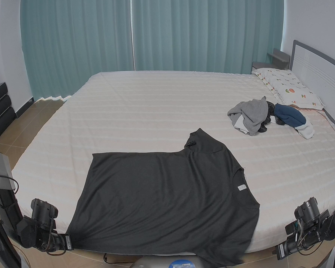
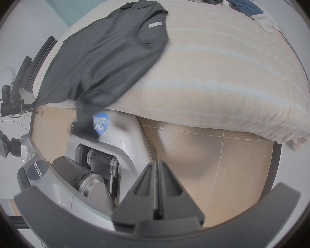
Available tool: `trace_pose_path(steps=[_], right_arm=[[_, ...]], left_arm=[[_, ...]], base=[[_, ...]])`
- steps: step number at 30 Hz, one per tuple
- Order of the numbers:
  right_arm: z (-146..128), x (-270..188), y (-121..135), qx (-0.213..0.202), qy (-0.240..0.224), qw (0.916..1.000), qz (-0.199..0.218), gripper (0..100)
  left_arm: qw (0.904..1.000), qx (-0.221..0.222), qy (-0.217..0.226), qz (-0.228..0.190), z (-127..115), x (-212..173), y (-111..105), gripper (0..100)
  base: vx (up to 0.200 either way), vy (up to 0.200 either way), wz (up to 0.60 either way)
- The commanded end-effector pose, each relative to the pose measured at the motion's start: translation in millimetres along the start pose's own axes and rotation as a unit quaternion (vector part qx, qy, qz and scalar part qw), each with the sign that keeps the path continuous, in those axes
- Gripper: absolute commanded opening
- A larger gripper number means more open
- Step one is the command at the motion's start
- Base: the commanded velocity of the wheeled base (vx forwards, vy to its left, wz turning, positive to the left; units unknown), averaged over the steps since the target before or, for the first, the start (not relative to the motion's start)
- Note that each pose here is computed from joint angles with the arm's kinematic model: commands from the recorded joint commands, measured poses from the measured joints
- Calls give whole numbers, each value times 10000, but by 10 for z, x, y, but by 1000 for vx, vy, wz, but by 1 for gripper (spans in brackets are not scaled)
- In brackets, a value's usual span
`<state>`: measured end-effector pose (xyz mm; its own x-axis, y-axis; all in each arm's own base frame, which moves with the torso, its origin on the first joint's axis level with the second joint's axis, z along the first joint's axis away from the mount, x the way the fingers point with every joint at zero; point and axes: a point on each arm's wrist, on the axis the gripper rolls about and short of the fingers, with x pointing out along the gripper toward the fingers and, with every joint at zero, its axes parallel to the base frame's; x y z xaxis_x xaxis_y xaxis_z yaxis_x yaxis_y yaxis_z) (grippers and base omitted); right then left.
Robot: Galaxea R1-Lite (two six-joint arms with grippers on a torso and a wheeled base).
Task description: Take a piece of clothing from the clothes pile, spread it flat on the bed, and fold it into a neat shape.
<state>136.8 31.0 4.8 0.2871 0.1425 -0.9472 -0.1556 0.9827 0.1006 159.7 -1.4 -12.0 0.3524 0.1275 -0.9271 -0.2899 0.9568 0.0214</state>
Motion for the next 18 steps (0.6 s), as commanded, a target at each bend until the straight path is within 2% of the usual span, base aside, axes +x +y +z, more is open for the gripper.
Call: trace_pose_path(steps=[1,10,12,14,18], right_arm=[[-38,-35,-1,-6,-41,10000,18,0],[17,-44,10,24,-189,9997,176,0],[69,-39,20,38,-306,9990,318,0],[153,-21,40,143,-470,9965,670,0],[312,36,44,434,-653,9934,837,0]], left_arm=[[9999,49,100,19,-50,-18,14,0],[10000,7,-29,-28,-10,-21,1,0],[10000,-2,-43,-33,-2,-19,-1,0],[9999,-48,-94,-48,17,-16,-7,0],[9996,-85,-244,-100,42,-15,-13,0]], base=[[0,0,0],[0,0,0],[0,0,0],[0,0,0],[0,0,0]])
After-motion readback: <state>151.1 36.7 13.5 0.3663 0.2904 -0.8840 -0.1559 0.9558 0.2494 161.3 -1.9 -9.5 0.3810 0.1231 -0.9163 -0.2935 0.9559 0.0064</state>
